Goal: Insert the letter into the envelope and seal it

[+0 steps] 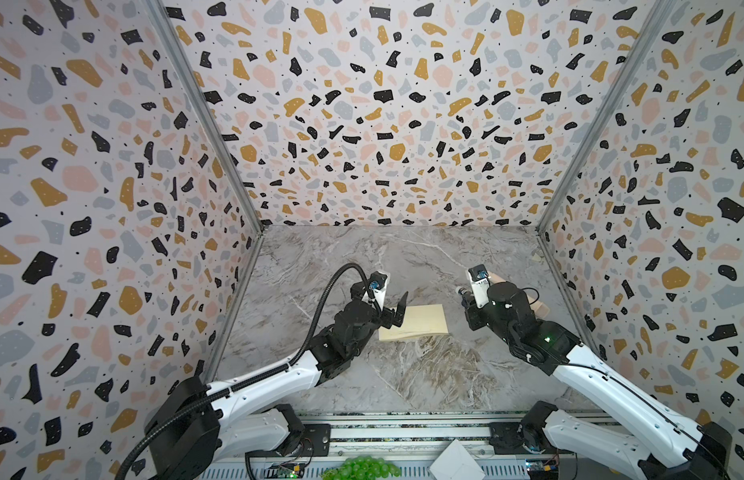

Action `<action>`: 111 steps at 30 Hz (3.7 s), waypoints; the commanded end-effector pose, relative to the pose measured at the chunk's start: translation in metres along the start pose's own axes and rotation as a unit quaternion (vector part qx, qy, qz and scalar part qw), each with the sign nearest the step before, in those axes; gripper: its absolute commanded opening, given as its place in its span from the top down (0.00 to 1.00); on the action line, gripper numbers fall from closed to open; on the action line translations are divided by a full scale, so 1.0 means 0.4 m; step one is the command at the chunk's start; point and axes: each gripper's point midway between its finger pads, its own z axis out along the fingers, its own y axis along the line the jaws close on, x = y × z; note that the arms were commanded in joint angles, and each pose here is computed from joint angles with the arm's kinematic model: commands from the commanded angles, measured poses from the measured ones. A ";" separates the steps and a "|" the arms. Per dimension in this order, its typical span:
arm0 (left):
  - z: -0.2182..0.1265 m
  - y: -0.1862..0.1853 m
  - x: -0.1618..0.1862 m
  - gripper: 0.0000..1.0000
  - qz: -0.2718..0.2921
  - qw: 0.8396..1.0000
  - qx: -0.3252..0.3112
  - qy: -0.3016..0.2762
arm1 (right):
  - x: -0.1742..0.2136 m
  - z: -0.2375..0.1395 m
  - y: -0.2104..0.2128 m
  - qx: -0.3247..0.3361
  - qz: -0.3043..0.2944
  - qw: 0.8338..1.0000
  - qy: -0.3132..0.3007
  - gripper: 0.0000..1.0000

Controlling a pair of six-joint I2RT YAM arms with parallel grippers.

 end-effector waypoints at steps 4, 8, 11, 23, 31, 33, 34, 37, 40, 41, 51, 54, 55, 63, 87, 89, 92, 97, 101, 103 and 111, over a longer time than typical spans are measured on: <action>0.067 -0.078 0.127 0.22 0.021 0.986 0.069 0.152 | -0.048 -0.023 -0.006 -0.001 0.001 1.000 -0.016 1.00; 0.093 -0.108 0.227 0.38 0.029 0.970 0.091 0.222 | -0.048 -0.021 -0.004 -0.004 0.000 1.000 -0.014 1.00; 0.103 -0.137 0.290 0.47 0.027 0.958 0.119 0.259 | -0.044 -0.020 -0.001 -0.008 -0.001 1.000 -0.009 1.00; 0.121 -0.180 0.464 0.65 0.029 0.921 0.154 0.357 | -0.029 -0.010 0.004 -0.011 0.003 1.000 0.009 1.00; 0.102 -0.177 0.558 0.79 0.041 0.902 0.149 0.404 | -0.023 0.001 0.007 -0.010 -0.003 1.000 0.015 1.00; 0.098 -0.181 0.569 0.81 0.042 0.898 0.151 0.410 | -0.020 0.007 0.007 -0.009 -0.005 1.000 0.018 1.00; 0.096 -0.184 0.576 0.82 0.044 0.897 0.152 0.413 | -0.022 0.008 0.008 -0.009 -0.005 1.000 0.018 1.00; 0.090 -0.188 0.597 0.84 0.050 0.892 0.152 0.423 | -0.023 0.015 0.011 -0.010 -0.007 1.000 0.021 1.00; 0.084 -0.188 0.618 0.86 0.056 0.887 0.151 0.433 | -0.016 0.019 0.012 -0.011 -0.008 1.000 0.027 1.00; 0.081 -0.189 0.622 0.86 0.058 0.886 0.150 0.436 | -0.015 0.019 0.012 -0.011 -0.008 1.000 0.028 1.00; 0.072 -0.219 0.629 0.87 0.050 0.889 0.169 0.423 | -0.007 0.019 0.011 -0.008 -0.010 0.999 0.045 1.00; 0.081 -0.245 0.577 0.86 0.036 0.896 0.190 0.399 | -0.002 0.015 0.012 -0.010 -0.011 0.999 0.052 1.00; 0.085 -0.248 0.549 0.86 0.032 0.902 0.192 0.385 | -0.002 0.013 0.013 -0.013 -0.011 0.998 0.052 1.00; 0.089 -0.200 0.298 0.77 -0.009 0.949 0.179 0.260 | -0.030 -0.016 0.042 -0.054 -0.018 0.998 0.037 1.00; 0.038 -0.304 0.529 0.86 0.023 0.893 0.261 0.367 | 0.025 0.033 0.059 -0.056 -0.022 0.991 0.118 1.00; 0.027 -0.313 0.557 0.87 0.029 0.887 0.263 0.379 | 0.029 0.031 0.053 -0.051 -0.021 0.991 0.119 1.00; 0.014 -0.324 0.590 0.88 0.031 0.879 0.266 0.395 | 0.037 0.025 0.044 -0.045 -0.019 0.991 0.122 1.00; 0.003 -0.349 0.611 0.89 0.024 0.875 0.272 0.400 | 0.057 0.024 0.031 -0.040 -0.012 0.991 0.129 1.00; -0.006 -0.366 0.630 0.89 0.016 0.873 0.274 0.403 | 0.070 0.026 0.027 -0.040 -0.011 0.989 0.141 1.00; -0.005 -0.365 0.641 0.89 0.014 0.872 0.271 0.407 | 0.075 0.026 0.026 -0.042 -0.010 0.989 0.144 1.00; 0.022 -0.379 0.494 0.84 -0.012 0.905 0.270 0.329 | 0.082 0.025 0.054 -0.074 -0.015 0.985 0.158 1.00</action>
